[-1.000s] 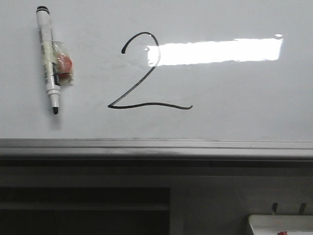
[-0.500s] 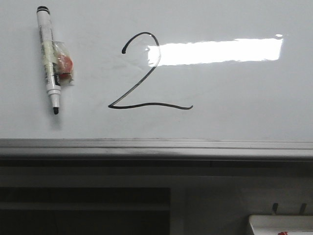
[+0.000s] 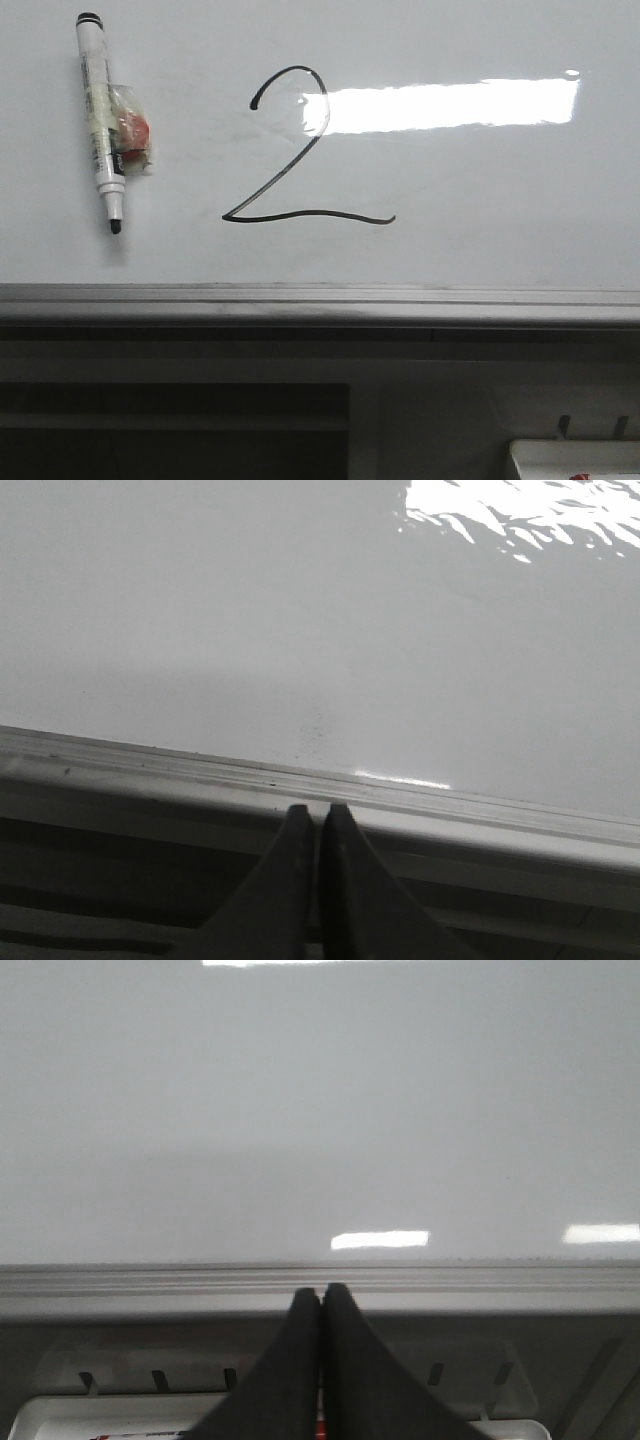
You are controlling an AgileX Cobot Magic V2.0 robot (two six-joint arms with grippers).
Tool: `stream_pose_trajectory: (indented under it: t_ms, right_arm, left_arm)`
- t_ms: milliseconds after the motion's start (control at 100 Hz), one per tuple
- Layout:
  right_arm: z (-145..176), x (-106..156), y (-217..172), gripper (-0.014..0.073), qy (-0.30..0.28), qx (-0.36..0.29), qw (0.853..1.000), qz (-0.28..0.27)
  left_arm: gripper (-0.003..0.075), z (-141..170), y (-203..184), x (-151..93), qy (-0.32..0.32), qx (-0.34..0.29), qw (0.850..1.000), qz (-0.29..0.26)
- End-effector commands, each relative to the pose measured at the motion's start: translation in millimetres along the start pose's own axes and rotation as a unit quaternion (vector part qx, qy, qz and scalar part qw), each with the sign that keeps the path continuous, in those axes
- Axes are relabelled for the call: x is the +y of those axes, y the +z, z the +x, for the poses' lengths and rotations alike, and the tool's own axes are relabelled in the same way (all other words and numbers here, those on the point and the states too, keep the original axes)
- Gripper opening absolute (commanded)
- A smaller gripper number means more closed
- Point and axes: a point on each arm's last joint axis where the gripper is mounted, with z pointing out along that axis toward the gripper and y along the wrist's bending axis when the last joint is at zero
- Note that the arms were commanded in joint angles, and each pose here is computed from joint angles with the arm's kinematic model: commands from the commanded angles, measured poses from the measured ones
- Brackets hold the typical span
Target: Write number 2 on whiteboard
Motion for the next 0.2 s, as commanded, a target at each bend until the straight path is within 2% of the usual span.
stream_pose_trajectory:
  t_ms: [0, 190]
  right_arm:
    - [5.9, 0.1, 1.3, -0.0060, 0.005, -0.008, 1.000, 0.003]
    - [5.9, 0.1, 1.3, -0.0060, 0.005, -0.008, 1.000, 0.003]
  left_arm:
    - [-0.0020, -1.7, -0.8, -0.6, -0.005, -0.032, 0.999, 0.007]
    - [-0.0020, -1.7, -0.8, -0.6, -0.005, -0.032, 0.999, 0.007]
